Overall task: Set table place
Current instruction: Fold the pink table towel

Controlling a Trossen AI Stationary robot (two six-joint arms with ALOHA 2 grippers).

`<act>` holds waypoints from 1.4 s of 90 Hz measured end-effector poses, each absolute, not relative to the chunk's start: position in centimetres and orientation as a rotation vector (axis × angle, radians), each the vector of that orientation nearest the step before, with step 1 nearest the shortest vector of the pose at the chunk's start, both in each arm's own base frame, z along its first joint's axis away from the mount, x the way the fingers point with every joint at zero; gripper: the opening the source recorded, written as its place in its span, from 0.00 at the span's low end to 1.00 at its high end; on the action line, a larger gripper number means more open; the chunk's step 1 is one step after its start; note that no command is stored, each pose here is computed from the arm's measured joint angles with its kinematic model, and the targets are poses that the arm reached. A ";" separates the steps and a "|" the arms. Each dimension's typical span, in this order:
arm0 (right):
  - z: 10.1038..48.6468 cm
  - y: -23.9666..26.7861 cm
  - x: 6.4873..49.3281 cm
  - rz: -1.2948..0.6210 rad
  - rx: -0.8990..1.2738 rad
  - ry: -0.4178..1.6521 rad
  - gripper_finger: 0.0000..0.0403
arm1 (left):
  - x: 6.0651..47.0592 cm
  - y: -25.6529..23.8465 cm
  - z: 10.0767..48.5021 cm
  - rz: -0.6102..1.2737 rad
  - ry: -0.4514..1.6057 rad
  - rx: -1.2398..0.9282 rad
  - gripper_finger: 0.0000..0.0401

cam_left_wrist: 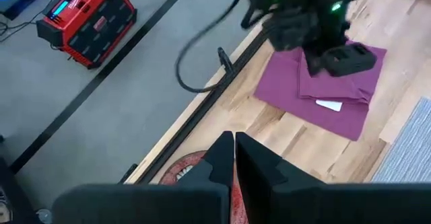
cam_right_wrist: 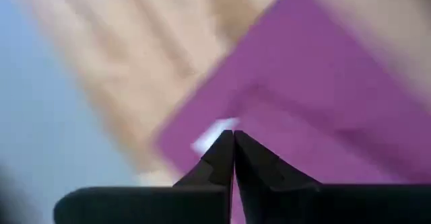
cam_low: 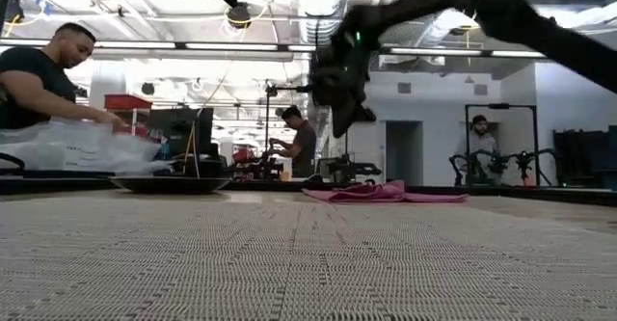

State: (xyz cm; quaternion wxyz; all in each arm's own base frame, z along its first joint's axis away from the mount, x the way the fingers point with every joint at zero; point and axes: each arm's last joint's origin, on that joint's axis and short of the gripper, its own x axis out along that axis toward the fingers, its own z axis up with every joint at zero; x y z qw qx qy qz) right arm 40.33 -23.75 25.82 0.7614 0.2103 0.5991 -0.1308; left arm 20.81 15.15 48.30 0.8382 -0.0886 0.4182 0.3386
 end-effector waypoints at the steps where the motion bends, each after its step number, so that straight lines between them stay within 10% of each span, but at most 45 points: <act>1: 26.1 -23.4 40.6 -0.294 0.420 1.298 0.00 | 20.8 15.2 48.3 0.716 0.885 -0.187 0.00; 34: 23.7 -14.4 46.9 -0.229 0.260 1.194 0.00 | 19.8 14.4 48.8 0.715 0.885 -0.185 0.00; 76: 19.5 -12.2 35.7 -0.355 0.541 1.035 0.00 | 18.3 13.4 50.0 0.707 0.825 -0.130 0.00; 126: 14.9 -11.4 34.2 -0.325 0.631 1.079 0.00 | 19.6 14.3 49.5 0.707 0.828 -0.138 0.00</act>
